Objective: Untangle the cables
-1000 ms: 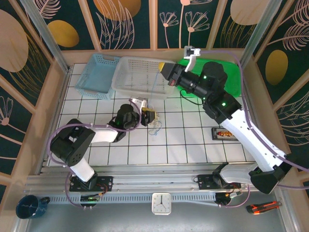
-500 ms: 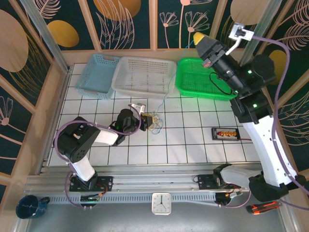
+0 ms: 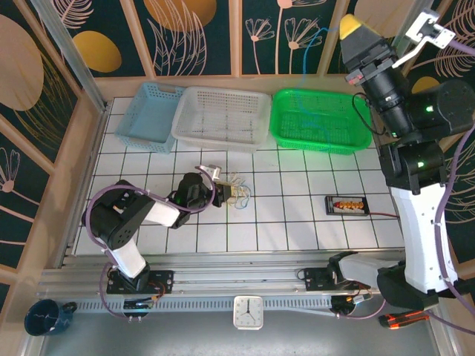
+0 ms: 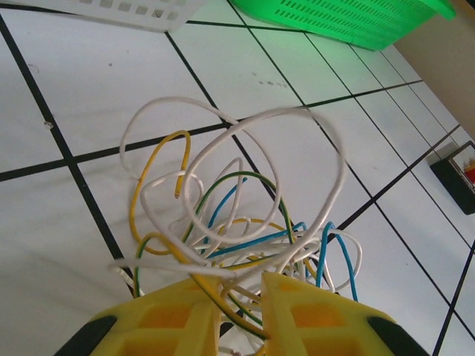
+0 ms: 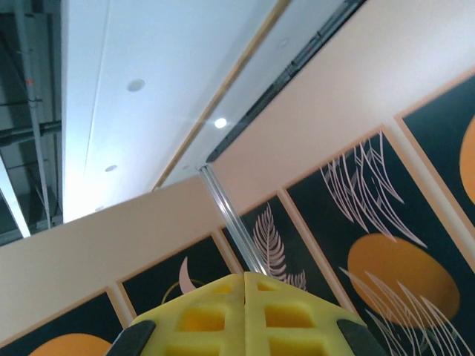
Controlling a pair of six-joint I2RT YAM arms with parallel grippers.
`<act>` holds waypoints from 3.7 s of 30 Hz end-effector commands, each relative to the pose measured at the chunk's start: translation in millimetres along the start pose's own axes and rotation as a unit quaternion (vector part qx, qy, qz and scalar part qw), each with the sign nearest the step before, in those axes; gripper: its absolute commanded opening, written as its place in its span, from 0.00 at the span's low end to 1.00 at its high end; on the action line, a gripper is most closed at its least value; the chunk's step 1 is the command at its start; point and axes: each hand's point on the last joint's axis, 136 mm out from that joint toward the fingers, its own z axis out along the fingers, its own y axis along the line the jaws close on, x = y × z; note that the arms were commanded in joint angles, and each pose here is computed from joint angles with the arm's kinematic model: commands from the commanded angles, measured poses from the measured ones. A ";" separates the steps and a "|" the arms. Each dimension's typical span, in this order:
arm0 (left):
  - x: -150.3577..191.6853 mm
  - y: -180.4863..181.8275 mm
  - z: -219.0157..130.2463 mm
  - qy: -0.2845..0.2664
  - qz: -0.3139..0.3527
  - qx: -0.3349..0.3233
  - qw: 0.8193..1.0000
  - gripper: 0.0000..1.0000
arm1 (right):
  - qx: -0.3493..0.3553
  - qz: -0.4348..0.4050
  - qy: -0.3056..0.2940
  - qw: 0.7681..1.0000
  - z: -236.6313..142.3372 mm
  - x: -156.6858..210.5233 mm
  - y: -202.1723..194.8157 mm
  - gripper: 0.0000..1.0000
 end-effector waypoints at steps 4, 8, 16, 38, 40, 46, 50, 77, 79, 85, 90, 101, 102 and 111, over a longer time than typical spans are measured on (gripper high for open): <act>-21.0 -19.6 -11.3 -0.035 -0.006 0.030 0.999 0.42 | 0.012 0.000 0.018 1.000 9.4 10.9 -16.2 0.00; -38.4 -28.1 -21.5 -0.051 -0.010 0.028 0.998 0.75 | 0.033 0.001 0.029 0.999 14.5 26.4 -38.7 0.00; -79.7 -40.4 -49.6 -0.094 -0.020 -0.002 0.995 0.99 | 0.071 -0.007 0.046 0.996 30.0 54.5 -83.4 0.00; -163.0 -67.3 -89.3 -0.175 -0.012 -0.040 0.984 0.99 | 0.260 -0.104 0.044 0.959 67.8 82.6 -283.7 0.00; -168.5 -70.7 -89.2 -0.177 -0.010 -0.038 0.983 0.99 | 0.285 -0.100 0.051 0.952 58.0 101.4 -308.0 0.00; -177.7 -80.4 -85.8 -0.177 -0.013 -0.020 0.984 0.99 | 0.377 -0.067 0.071 0.921 11.6 170.8 -387.7 0.00; -177.5 -81.2 -82.8 -0.174 -0.020 -0.015 0.984 0.99 | 0.440 -0.047 0.109 0.890 -21.8 225.0 -443.1 0.00; -124.6 -46.9 -73.3 -0.114 -0.065 -0.058 0.990 0.99 | 0.401 0.034 0.237 0.884 -64.5 308.4 -374.8 0.64; -113.9 -42.6 -69.5 -0.101 -0.074 -0.058 0.990 0.99 | 0.384 0.045 0.266 0.883 -75.2 336.1 -353.2 0.64; -92.1 -28.7 -68.4 -0.099 -0.105 -0.064 0.987 0.99 | 0.333 0.093 0.343 0.873 -110.0 416.6 -298.3 0.64; -88.6 -22.5 -68.2 -0.105 -0.114 -0.071 0.985 0.99 | 0.317 0.154 0.383 0.854 -138.8 463.3 -277.8 0.65; -90.1 -20.9 -82.0 -0.116 -0.102 -0.086 0.984 0.99 | 0.302 0.247 0.418 0.821 -158.8 519.2 -265.4 0.60; -90.5 -20.0 -83.6 -0.118 -0.098 -0.090 0.984 0.99 | 0.302 0.253 0.421 0.817 -160.4 524.6 -264.9 0.60; -90.6 -17.0 -86.8 -0.114 -0.084 -0.103 0.985 0.99 | 0.305 0.268 0.430 0.806 -174.9 549.1 -255.1 0.58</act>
